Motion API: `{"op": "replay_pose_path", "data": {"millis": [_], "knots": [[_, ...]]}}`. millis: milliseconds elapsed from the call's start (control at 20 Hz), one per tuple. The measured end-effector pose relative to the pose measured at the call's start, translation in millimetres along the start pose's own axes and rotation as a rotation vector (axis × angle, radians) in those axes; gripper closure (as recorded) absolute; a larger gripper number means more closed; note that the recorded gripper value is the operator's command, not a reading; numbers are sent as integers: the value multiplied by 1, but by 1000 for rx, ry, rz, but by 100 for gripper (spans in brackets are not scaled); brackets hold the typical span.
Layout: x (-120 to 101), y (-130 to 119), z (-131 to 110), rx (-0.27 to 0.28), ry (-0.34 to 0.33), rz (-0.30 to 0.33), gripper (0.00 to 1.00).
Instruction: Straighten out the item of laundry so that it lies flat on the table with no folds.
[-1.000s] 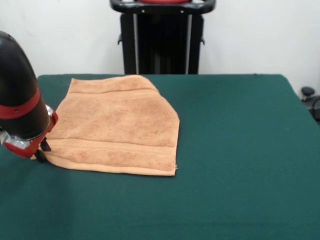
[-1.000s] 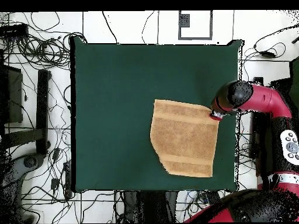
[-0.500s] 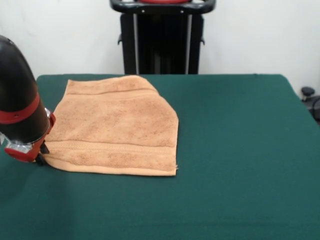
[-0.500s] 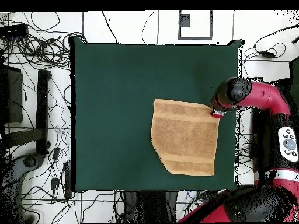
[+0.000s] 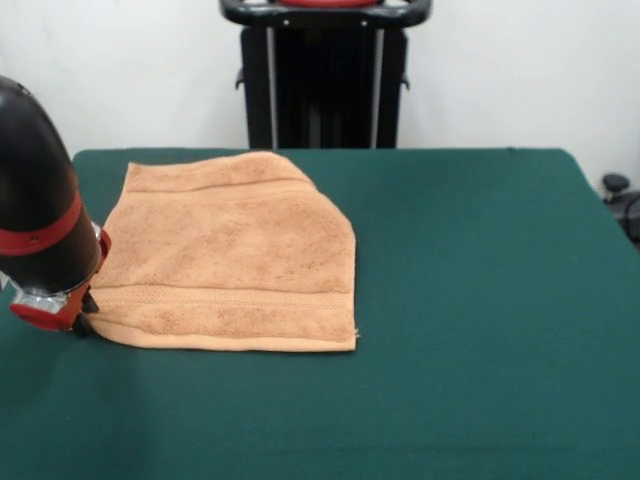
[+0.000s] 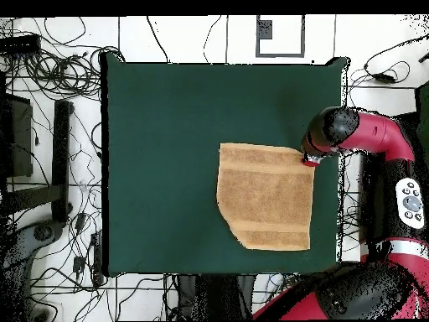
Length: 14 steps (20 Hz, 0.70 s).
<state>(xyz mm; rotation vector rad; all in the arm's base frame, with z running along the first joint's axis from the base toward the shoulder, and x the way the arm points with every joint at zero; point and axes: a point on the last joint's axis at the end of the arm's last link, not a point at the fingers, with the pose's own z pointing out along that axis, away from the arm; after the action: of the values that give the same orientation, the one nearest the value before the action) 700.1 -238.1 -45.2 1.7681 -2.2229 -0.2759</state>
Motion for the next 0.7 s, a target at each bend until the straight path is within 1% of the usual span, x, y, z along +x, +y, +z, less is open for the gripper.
{"op": "replay_pose_path", "data": {"millis": [400,600,700], "knots": [[0,0,0,1,3,-14,100],[-2,-2,-2,7,7,-34,100],[-4,-4,-4,12,8,-54,100]]}}
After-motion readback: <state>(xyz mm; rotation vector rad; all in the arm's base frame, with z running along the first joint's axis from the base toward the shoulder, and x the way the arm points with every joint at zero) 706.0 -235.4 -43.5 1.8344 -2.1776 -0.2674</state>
